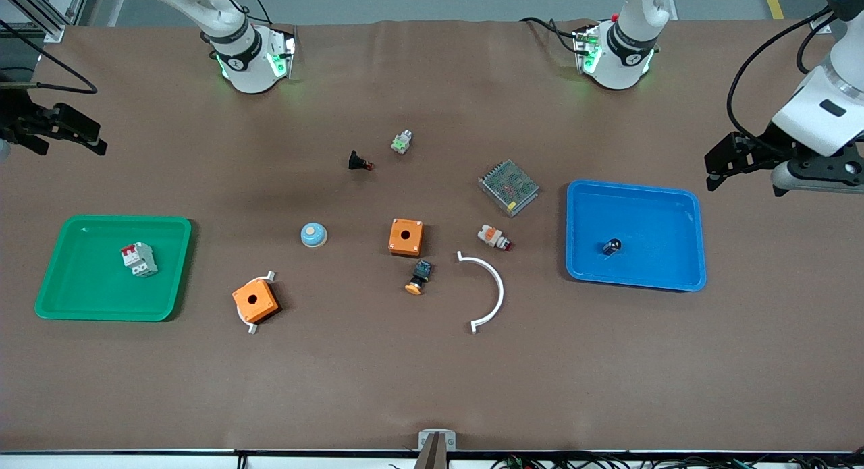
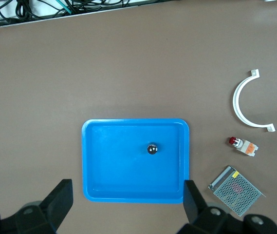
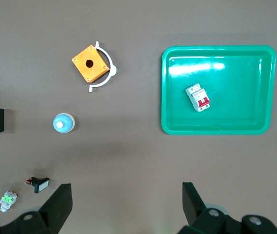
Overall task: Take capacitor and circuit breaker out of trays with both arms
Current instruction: 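Reach the right gripper to the breaker while the left gripper reaches the capacitor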
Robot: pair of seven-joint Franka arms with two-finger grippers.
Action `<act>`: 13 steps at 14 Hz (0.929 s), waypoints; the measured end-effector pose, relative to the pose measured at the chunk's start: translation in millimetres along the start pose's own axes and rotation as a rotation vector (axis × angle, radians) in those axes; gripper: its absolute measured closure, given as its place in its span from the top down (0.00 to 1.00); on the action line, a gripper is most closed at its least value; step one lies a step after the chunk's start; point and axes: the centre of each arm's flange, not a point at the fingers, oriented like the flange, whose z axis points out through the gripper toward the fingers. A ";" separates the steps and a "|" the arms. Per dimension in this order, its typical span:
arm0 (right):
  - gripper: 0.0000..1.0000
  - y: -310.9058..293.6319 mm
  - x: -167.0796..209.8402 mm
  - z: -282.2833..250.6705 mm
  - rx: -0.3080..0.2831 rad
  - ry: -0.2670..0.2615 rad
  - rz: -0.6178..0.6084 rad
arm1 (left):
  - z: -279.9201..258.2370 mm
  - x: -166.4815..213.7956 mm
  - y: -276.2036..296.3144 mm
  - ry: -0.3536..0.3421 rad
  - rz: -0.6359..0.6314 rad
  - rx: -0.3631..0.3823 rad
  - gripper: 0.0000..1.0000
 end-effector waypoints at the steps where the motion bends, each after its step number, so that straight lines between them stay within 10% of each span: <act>1: 1.00 0.0 0.0 0.2 0.000 0.000 0.000 | 2.2 0.3 1.7 -0.006 0.003 0.000 1.00; 13: 1.00 26.9 40.6 75.4 -0.015 -0.049 -0.006 | 160.2 16.1 15.4 -0.271 0.018 -0.017 1.00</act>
